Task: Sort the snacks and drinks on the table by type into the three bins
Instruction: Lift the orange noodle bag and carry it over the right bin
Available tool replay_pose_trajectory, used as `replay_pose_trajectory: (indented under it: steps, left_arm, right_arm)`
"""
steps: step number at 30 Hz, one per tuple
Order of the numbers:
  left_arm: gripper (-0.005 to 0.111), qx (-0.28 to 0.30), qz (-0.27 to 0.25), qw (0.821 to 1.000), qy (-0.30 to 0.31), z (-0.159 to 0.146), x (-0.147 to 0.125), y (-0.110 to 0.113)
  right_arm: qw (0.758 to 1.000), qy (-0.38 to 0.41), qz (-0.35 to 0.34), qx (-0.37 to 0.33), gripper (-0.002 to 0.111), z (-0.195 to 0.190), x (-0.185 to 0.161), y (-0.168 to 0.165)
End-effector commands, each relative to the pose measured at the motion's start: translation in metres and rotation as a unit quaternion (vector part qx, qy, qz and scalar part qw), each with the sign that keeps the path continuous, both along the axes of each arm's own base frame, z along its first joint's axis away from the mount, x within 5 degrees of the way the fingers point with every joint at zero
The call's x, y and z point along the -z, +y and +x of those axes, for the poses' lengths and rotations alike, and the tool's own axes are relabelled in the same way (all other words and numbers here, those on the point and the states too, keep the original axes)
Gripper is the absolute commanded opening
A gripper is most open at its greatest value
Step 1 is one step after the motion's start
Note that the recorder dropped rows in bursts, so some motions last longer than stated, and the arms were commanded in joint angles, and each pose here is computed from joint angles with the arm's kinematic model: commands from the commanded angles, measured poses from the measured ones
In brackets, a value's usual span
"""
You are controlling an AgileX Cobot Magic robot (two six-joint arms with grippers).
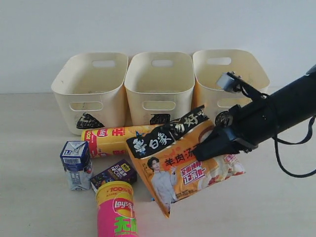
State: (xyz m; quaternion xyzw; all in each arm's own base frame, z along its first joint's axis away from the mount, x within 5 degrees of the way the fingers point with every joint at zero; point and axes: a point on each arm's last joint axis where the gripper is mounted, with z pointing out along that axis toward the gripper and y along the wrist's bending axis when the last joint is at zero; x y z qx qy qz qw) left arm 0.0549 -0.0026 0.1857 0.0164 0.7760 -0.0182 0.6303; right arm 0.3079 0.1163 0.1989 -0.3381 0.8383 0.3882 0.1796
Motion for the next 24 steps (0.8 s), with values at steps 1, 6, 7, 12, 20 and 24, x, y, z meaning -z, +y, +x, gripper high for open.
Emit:
replay_pose_trajectory:
  steps: [1,6,7,12,20,24]
  left_arm:
    - [0.004,-0.002,-0.006,1.0,-0.005,0.0,-0.002,0.0]
    - [0.004,-0.002,-0.006,1.0,-0.005,0.0,-0.002,0.0]
    - [0.004,-0.002,-0.006,1.0,-0.005,0.0,-0.002,0.0]
    - [0.004,-0.002,-0.006,1.0,-0.005,0.0,-0.002,0.0]
    - [0.004,-0.002,-0.006,1.0,-0.005,0.0,-0.002,0.0]
    - [0.004,-0.002,-0.006,1.0,-0.005,0.0,-0.002,0.0]
  right_arm:
    - [1.0,-0.02,0.012,0.014,0.0,0.0,-0.034,0.0]
    - [0.998,-0.043,0.006,0.046,0.0,0.015,-0.067,0.0]
    - [0.997,-0.051,0.002,0.056,0.0,0.02,-0.074,-0.001]
    - [0.99,-0.08,0.011,0.114,0.0,0.042,-0.105,-0.024]
    - [0.973,-0.095,0.034,0.208,0.0,0.078,-0.119,-0.07]
    - [0.969,-0.104,0.035,0.221,0.0,0.102,-0.115,-0.073]
